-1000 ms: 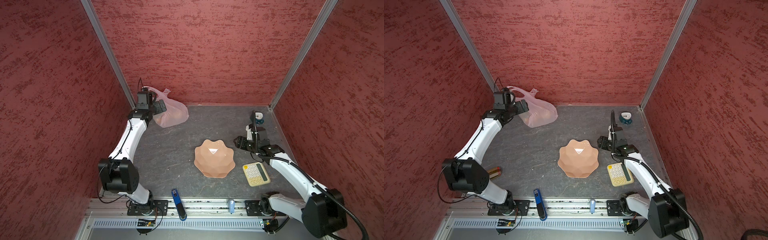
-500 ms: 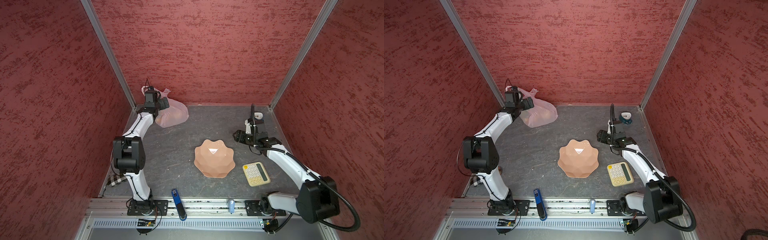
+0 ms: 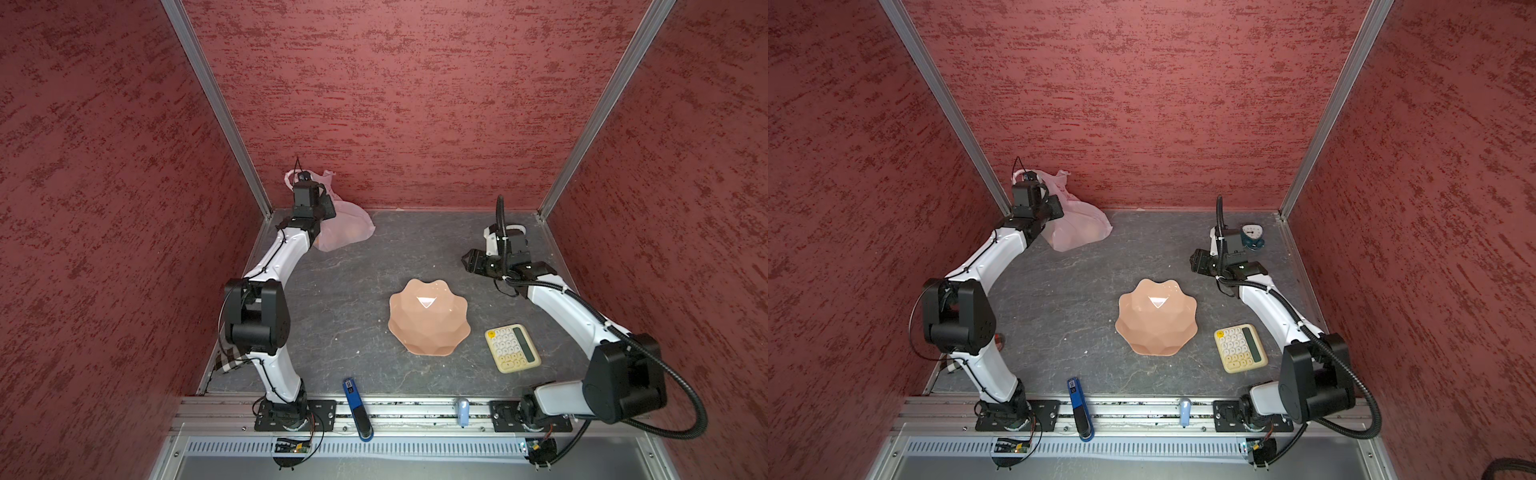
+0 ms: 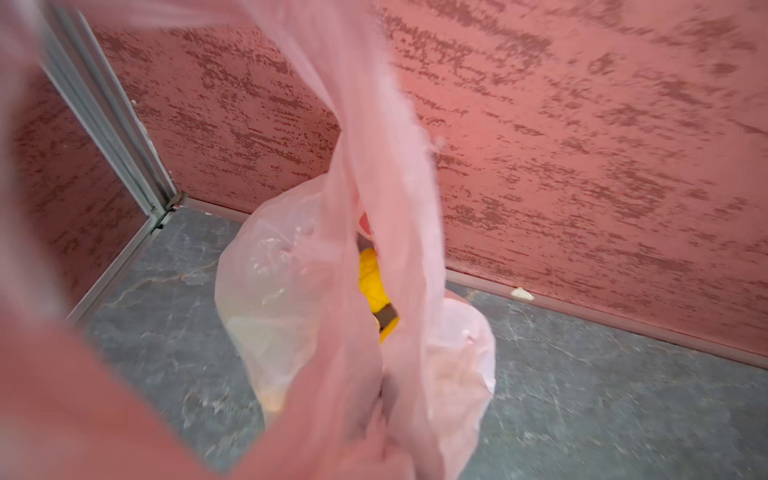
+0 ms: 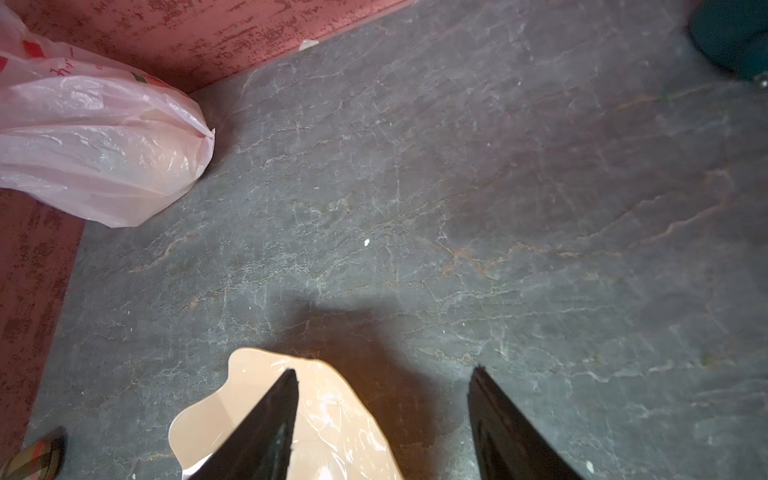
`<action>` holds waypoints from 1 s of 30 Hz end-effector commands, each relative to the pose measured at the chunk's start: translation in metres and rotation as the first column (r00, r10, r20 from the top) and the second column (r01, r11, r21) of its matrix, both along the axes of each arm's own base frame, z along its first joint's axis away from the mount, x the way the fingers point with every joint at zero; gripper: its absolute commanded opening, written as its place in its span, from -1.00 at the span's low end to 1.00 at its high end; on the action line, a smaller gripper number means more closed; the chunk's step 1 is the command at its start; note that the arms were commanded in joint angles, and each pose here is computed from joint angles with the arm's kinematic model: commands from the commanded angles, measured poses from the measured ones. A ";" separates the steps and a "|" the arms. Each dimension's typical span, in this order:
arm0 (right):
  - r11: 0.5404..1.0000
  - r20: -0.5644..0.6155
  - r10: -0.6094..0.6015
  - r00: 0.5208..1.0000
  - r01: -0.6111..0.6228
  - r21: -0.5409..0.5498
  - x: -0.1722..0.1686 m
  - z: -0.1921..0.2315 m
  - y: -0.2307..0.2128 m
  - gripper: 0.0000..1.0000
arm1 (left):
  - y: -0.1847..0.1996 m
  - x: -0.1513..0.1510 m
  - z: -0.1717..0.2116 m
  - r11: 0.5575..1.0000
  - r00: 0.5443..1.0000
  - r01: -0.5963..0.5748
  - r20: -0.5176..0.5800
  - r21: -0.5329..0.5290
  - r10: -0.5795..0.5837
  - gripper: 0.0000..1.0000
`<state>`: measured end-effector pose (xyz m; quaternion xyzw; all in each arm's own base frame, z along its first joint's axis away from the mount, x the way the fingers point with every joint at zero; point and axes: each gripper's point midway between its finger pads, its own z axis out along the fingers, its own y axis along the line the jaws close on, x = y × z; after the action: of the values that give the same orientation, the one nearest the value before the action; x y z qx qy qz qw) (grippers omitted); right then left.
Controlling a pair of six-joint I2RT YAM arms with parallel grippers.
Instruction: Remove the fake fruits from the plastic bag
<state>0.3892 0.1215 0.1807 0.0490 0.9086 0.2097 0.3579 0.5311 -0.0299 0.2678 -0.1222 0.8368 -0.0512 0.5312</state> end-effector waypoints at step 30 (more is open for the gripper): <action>0.908 0.307 0.352 0.884 -0.402 0.118 -0.035 0.092 0.212 0.31 | -0.006 -0.296 0.039 0.992 0.990 -0.066 -0.132 -0.105 0.052 0.58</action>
<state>0.3468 0.3186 0.2512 -0.1434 0.8420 0.3371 0.3960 0.2487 -0.0518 0.3087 -0.1653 0.8591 -0.1014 0.4737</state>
